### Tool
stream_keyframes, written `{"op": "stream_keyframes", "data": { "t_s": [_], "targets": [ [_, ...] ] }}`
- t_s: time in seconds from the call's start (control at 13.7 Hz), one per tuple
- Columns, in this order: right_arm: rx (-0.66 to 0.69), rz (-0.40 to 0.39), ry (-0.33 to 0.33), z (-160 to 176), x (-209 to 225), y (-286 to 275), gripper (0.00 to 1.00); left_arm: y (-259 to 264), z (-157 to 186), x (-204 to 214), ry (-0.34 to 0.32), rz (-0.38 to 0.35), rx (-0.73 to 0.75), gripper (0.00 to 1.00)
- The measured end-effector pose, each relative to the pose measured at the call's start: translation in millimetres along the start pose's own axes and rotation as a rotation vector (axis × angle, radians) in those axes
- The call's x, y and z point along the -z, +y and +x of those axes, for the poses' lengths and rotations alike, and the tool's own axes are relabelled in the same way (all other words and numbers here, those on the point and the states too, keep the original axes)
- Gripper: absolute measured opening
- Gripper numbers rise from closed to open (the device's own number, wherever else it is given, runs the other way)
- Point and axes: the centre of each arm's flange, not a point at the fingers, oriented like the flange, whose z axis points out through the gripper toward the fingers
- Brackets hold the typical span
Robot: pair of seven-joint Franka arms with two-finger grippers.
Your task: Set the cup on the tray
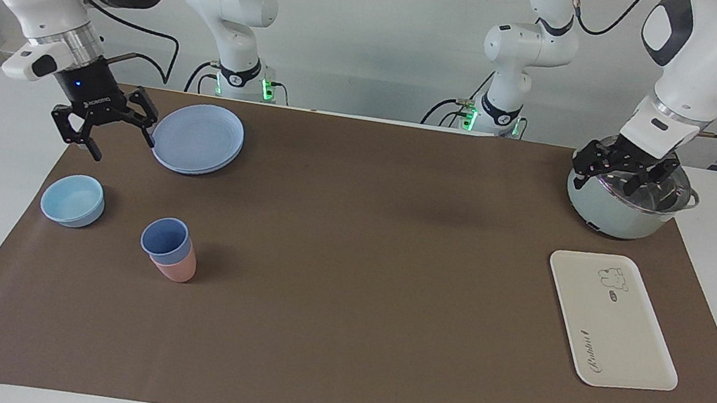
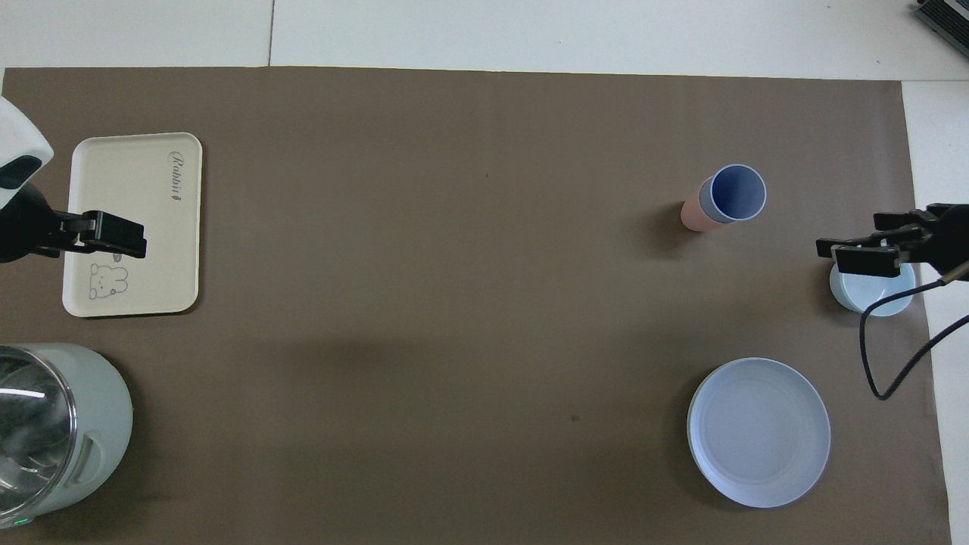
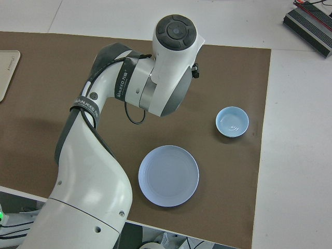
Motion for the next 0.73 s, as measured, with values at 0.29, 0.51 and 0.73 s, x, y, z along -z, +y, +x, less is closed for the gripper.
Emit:
{"op": "stream_keyframes", "data": {
  "t_s": [0.29, 0.51, 0.73],
  "targets": [
    [0.102, 0.102, 0.218, -39, -43, 28, 1.0, 0, -1, -3, -0.002, 0.001, 0.0, 1.0],
    [0.173, 0.156, 0.351, -68, -88, 59, 1.0, 0, -4, -7, 0.0, 0.003, 0.001, 1.0],
    [0.176, 0.182, 0.466, -82, -131, 70, 1.0, 0, -6, -7, 0.002, 0.004, 0.003, 1.0]
  ]
}}
